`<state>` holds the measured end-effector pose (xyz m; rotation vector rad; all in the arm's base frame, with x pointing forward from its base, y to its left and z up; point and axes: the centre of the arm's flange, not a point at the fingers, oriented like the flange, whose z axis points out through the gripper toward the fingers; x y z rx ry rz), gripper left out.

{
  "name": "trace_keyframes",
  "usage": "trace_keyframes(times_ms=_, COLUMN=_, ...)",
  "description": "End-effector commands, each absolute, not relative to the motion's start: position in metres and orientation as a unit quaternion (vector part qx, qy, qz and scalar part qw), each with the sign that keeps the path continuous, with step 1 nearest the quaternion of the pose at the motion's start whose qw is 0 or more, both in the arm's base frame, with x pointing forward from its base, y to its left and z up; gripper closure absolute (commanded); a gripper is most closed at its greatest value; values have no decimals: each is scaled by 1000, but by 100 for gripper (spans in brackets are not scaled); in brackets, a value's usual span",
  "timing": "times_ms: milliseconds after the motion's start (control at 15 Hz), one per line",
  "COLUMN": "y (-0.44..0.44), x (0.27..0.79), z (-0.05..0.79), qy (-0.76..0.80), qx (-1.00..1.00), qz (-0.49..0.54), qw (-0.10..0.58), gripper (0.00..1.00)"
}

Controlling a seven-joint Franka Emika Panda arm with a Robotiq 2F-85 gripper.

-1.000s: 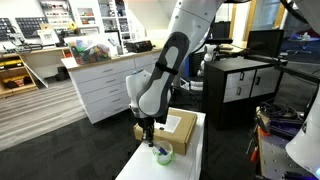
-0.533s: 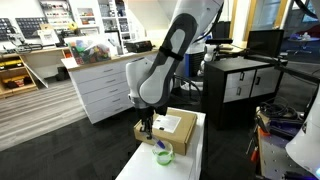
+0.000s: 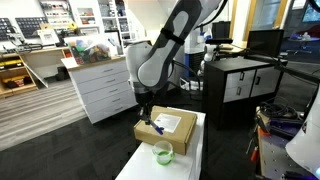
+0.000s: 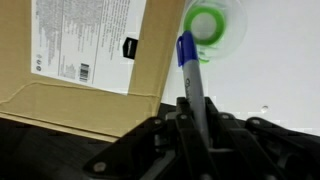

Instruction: Take the pen out of the cup and put it on the box

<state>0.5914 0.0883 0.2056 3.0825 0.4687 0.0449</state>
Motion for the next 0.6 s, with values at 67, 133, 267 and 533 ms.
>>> trace_keyframes(times_ms=67, y=61, x=595, z=222, qy=123, qx=992, qz=-10, qw=31, gripper=94)
trace_keyframes(times_ms=133, y=54, x=593, z=217, qy=118, qx=992, qz=-19, qw=35, gripper=94)
trace_keyframes(times_ms=267, y=42, x=590, z=212, qy=110, qx=992, qz=-37, qw=39, gripper=94)
trace_keyframes(times_ms=533, y=19, x=582, z=195, qy=96, qx=991, qz=-77, qw=43, gripper=94)
